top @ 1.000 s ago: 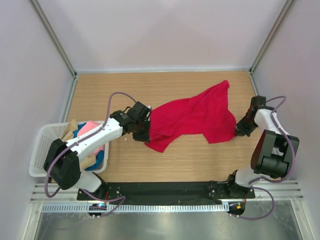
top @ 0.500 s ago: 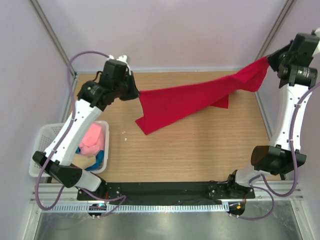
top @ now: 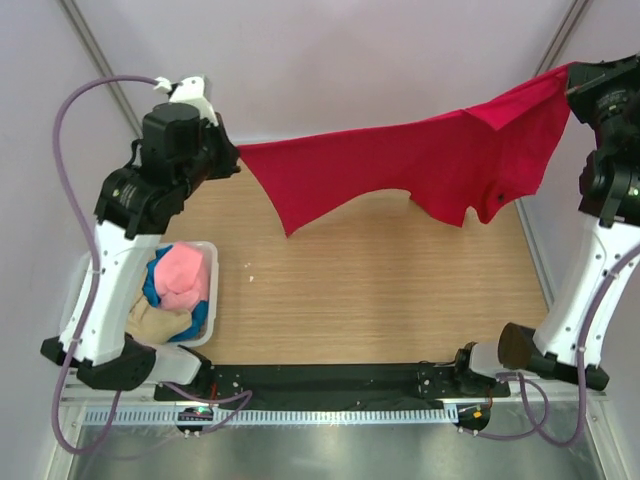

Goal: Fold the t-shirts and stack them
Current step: Flatten the tshirt out

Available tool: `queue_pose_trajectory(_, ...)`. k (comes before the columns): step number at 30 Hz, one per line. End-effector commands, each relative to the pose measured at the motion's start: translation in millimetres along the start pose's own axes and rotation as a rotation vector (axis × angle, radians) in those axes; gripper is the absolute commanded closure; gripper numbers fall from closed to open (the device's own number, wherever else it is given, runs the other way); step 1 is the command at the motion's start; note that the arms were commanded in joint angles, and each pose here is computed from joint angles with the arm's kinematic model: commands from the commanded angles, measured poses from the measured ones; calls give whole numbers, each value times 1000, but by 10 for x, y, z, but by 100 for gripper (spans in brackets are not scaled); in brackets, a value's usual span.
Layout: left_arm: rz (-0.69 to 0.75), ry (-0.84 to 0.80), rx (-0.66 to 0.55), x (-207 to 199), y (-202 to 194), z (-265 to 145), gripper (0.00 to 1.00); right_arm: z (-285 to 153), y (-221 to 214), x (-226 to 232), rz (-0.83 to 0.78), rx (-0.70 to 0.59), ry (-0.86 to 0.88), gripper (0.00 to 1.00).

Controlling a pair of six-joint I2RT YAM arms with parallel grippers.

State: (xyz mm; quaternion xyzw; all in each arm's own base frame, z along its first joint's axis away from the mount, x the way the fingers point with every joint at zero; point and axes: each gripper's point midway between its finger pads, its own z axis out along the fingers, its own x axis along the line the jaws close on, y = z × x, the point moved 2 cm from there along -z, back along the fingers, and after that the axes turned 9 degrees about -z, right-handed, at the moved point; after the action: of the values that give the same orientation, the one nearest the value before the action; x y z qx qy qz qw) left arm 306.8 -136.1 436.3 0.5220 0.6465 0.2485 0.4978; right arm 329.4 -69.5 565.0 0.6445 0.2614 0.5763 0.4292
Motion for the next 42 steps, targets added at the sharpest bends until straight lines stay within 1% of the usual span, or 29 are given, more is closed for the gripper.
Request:
queue_pose_trajectory(1,-21,-13,-247,82,541,-550,100,-467,520,305,-42,-219,112,99)
queue_pose_trajectory(2,-33,-23,-314,87,671,-681,100,-511,565,330,-44,-241,121,99)
queue_pose_trajectory(4,-35,-27,-375,102,784,-787,100,-535,611,360,-44,-263,135,99)
queue_pose_trajectory(5,-49,-25,-440,111,914,-871,100,-527,654,398,-41,-282,152,99)
queue_pose_trajectory(7,-48,-14,-497,117,1051,-936,100,-504,725,447,-39,-302,170,99)
queue_pose_trajectory(8,-45,-4,-510,104,1098,-900,100,-391,708,437,-40,-291,169,99)
queue_pose_trajectory(10,-51,-11,-566,53,1265,-948,100,-404,832,521,-51,-323,193,99)
queue_pose_trajectory(13,-42,-12,-592,-33,1401,-853,100,-311,875,565,-61,-328,210,99)
queue_pose_trajectory(14,-52,-24,-616,-67,1489,-918,100,-268,877,572,-68,-325,216,99)
queue_pose_trajectory(15,-42,-17,-611,-97,1505,-819,100,-238,857,574,-69,-317,220,99)
queue_pose_trajectory(17,-47,-21,-624,-131,1557,-794,100,-184,828,570,-68,-307,228,99)
queue_pose_trajectory(19,-50,-13,-621,-158,1565,-679,100,-127,816,576,-65,-307,237,99)
queue_pose_trajectory(24,-49,13,-643,-168,1609,-542,100,157,698,527,-35,-283,253,99)
queue_pose_trajectory(28,-43,34,-666,-157,1665,-510,100,289,664,510,-11,-278,259,99)
queue_pose_trajectory(37,-38,40,-658,-155,1661,-398,100,270,727,557,-19,-293,271,99)
queue_pose_trajectory(41,-36,42,-650,-129,1624,-426,100,202,733,551,-35,-293,263,99)
queue_pose_trajectory(42,-39,41,-656,-110,1625,-487,100,154,744,559,-41,-295,263,99)
